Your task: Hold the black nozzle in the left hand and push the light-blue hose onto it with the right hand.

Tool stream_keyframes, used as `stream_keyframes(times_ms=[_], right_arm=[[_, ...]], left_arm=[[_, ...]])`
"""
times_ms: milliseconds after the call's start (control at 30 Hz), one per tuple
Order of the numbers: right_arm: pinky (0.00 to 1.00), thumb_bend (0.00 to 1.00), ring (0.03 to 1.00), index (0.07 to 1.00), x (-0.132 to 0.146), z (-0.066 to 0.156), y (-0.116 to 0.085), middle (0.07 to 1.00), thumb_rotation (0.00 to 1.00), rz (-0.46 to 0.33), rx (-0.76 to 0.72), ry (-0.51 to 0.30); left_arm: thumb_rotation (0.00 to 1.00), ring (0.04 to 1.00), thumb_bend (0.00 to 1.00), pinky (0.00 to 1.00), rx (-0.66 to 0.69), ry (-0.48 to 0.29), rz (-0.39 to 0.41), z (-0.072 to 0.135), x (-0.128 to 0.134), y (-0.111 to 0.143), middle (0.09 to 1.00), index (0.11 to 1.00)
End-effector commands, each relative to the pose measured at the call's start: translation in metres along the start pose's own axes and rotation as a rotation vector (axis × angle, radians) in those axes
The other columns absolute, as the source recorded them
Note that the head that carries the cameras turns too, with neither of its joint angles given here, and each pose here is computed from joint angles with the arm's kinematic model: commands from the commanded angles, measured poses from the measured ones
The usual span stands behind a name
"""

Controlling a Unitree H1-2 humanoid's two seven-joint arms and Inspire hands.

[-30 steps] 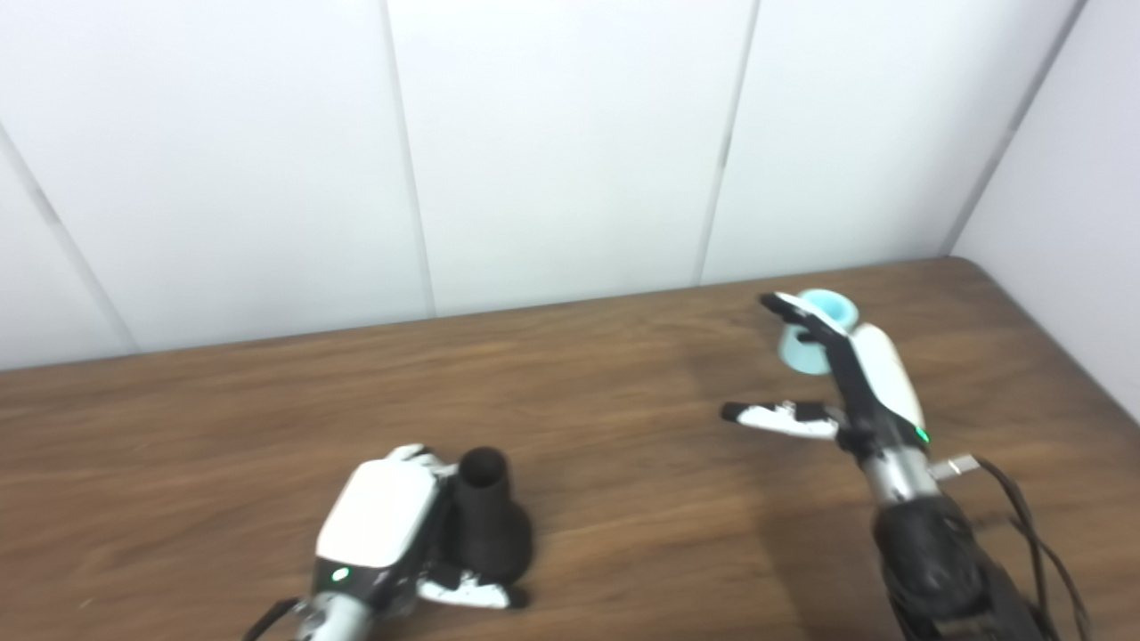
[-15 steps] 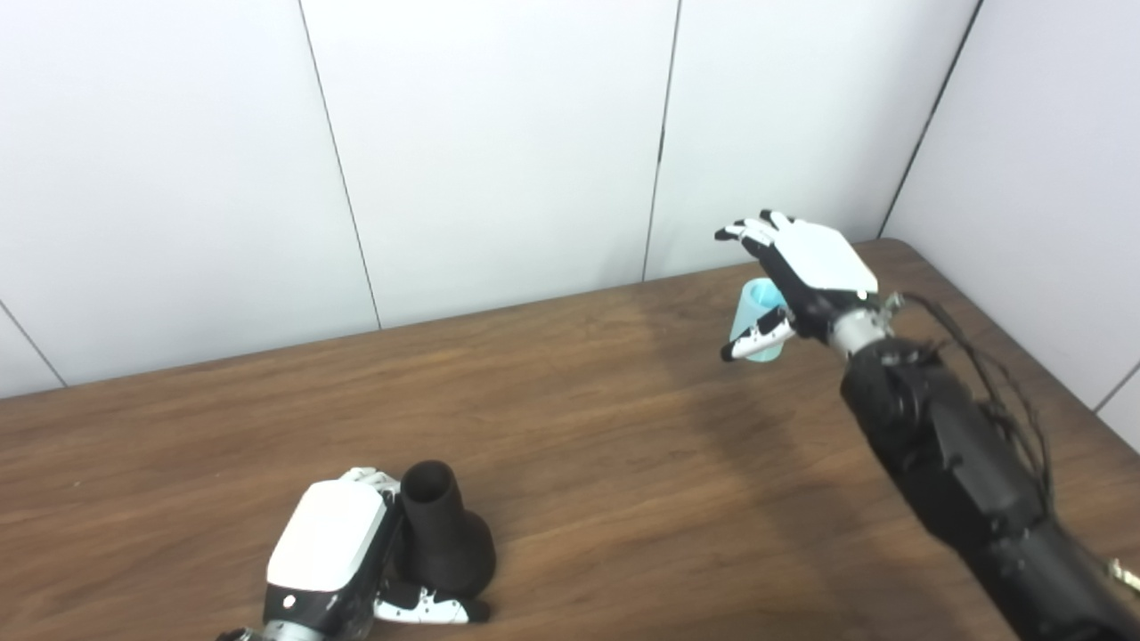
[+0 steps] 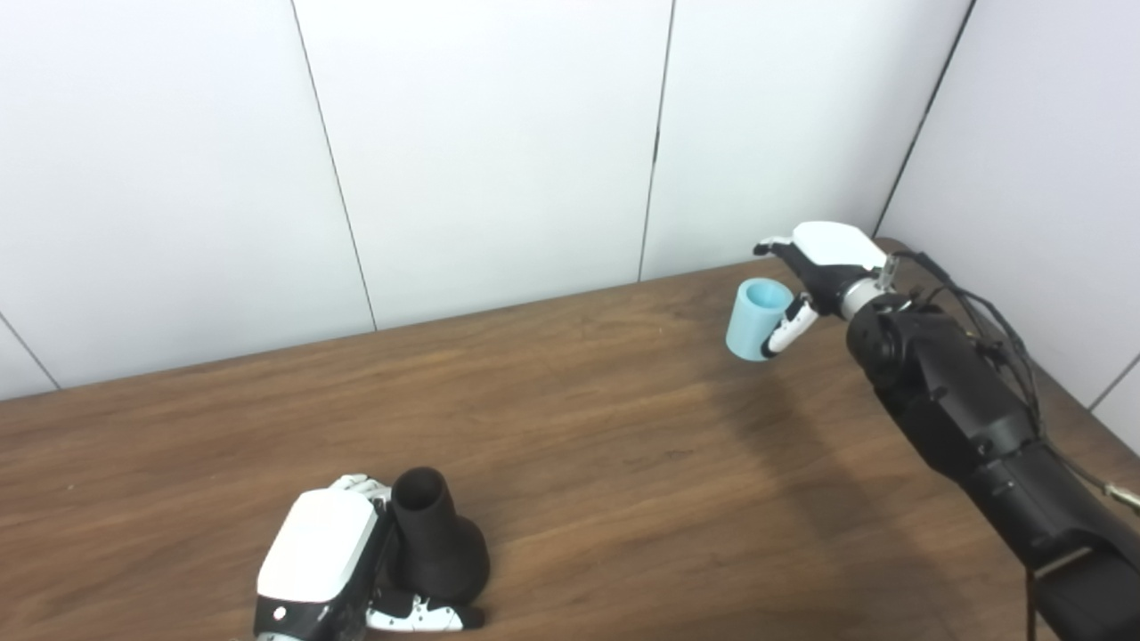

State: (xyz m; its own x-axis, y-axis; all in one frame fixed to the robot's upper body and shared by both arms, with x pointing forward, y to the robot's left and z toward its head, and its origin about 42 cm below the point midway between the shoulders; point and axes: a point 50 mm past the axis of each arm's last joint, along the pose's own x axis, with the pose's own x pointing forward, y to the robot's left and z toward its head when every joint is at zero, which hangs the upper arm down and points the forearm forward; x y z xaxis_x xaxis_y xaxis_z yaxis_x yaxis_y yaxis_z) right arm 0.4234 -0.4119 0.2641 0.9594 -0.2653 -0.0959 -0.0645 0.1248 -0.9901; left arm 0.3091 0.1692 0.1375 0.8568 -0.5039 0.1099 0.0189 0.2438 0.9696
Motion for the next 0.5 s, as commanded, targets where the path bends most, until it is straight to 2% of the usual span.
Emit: stream_keyframes(times_ms=[0, 167, 233, 467], right_arm=[[0.76, 0.94, 0.880, 0.856, 0.006, 0.001, -0.029, 0.898, 0.17, -0.066, 0.032, -0.001], [0.64, 0.93, 0.761, 0.833, 0.007, 0.005, -0.023, 0.831, 0.14, -0.050, 0.107, -0.012], [0.59, 0.93, 0.697, 0.818, 0.007, 0.007, -0.020, 0.772, 0.12, -0.046, 0.137, -0.016], [0.65, 0.91, 0.737, 0.810, 0.005, 0.009, -0.017, 0.809, 0.11, -0.024, 0.178, -0.015]], left_arm=[[0.00, 0.626, 0.52, 0.75, 0.020, 0.018, -0.115, -0.005, -0.015, -0.016, 0.501, 0.480], [0.00, 0.630, 0.52, 0.75, 0.018, 0.021, -0.116, -0.005, -0.015, -0.016, 0.504, 0.479], [0.00, 0.626, 0.52, 0.75, 0.015, 0.020, -0.116, -0.005, -0.015, -0.016, 0.497, 0.482], [0.00, 0.626, 0.52, 0.75, 0.024, 0.022, -0.118, -0.007, -0.017, -0.016, 0.500, 0.481]])
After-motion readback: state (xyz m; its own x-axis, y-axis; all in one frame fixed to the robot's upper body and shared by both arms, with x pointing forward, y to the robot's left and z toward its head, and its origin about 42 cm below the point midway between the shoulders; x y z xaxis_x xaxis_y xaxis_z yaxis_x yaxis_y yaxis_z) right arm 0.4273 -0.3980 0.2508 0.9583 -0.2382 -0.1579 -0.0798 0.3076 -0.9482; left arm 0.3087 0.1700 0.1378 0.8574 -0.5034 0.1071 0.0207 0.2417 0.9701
